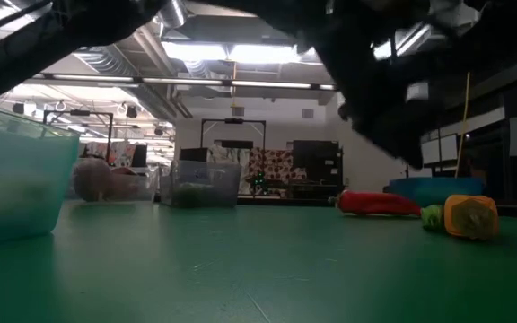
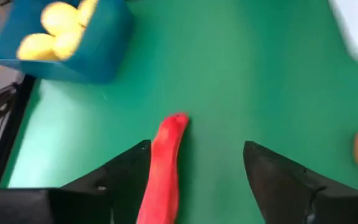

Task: Sort produce into baskets
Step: Put the red chili pepper into the white bin

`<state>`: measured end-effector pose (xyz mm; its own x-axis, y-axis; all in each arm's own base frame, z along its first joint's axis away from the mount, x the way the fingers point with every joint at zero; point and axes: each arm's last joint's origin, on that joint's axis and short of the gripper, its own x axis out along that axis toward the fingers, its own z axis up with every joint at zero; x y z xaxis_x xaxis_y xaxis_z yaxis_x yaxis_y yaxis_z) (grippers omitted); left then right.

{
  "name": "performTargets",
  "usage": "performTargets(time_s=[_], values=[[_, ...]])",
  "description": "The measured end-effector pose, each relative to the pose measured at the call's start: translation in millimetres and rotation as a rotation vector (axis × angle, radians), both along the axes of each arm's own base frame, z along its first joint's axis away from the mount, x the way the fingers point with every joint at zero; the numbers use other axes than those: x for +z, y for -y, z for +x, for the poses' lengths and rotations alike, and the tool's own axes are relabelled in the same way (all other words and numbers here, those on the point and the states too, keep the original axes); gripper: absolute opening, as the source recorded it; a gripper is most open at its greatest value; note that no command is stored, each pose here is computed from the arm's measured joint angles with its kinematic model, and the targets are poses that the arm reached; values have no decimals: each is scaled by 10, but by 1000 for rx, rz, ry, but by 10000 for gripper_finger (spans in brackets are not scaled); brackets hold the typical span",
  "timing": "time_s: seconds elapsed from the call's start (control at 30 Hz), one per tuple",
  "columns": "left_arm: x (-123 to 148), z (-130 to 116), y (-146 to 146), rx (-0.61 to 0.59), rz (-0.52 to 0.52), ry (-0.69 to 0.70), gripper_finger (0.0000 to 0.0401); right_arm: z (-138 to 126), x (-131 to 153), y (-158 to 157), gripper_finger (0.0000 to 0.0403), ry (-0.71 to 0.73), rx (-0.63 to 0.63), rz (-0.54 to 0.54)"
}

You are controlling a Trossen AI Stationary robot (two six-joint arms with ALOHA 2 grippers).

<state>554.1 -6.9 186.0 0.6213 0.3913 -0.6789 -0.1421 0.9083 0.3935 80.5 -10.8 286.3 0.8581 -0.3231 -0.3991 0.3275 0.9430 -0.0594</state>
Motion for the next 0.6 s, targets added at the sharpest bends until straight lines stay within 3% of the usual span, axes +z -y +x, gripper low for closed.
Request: performTargets(time_s=[0.13, 0.3, 0.43, 0.6], values=[[-83, -2, -223, -76, 5, -51, 267, -1, -4, 0, 351, -5, 1, 0], [-107, -21, -569, -99, -92, -50, 267, -2, -6, 0, 351, -7, 1, 0], [-132, -52, -782, -123, -252, -35, 266, -4, -10, 0, 351, -11, 0, 0], [-189, -60, -842, -97, -287, -41, 266, -4, -10, 0, 351, -12, 0, 0]])
